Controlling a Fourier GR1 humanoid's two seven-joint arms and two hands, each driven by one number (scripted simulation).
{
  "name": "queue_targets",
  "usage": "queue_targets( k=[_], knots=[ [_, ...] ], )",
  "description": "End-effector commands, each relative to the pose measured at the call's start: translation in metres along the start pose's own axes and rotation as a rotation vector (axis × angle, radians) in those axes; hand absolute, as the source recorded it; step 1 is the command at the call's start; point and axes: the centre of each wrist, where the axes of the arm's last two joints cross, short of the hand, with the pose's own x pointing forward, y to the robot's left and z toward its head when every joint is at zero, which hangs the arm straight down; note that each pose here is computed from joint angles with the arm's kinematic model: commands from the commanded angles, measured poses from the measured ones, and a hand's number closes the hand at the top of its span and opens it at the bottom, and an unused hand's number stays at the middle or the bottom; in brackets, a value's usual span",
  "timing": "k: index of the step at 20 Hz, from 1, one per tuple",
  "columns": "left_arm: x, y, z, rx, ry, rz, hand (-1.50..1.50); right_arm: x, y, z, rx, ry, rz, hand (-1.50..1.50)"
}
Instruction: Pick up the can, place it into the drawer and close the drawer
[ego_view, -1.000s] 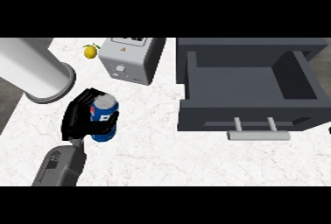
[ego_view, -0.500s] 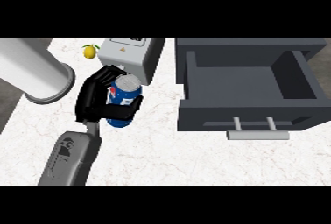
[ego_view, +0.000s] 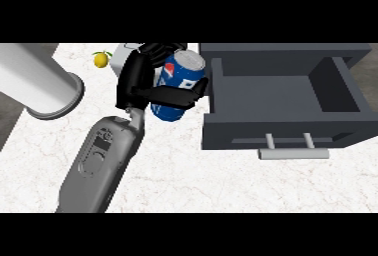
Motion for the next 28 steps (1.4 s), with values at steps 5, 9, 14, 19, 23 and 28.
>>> queue_targets(
  k=[5, 9, 14, 19, 23, 28],
  knots=[
    [0.048, -0.048, -0.041, -0.016, -0.059, -0.051, 1.50, -0.005, 0.002, -0.011, 0.006, 0.004, -0.016, -1.50],
    [0.062, -0.069, -0.051, -0.037, -0.027, -0.048, 1.50, 0.003, 0.007, -0.012, -0.013, 0.002, 0.005, -1.50],
    [0.090, -0.088, -0.067, -0.016, -0.024, -0.065, 1.50, -0.014, 0.005, -0.006, -0.003, 0.012, -0.005, -1.50],
    [0.093, -0.095, -0.084, -0.033, -0.003, -0.063, 1.50, -0.024, 0.001, -0.008, 0.001, 0.012, -0.028, -1.50],
    [0.094, -0.104, -0.090, -0.030, 0.008, -0.090, 1.50, -0.005, -0.008, -0.004, 0.010, -0.006, -0.005, -1.50],
    [0.094, -0.111, -0.101, -0.019, 0.009, -0.118, 1.50, -0.002, 0.005, -0.017, 0.028, -0.014, -0.003, -1.50]
  ],
)
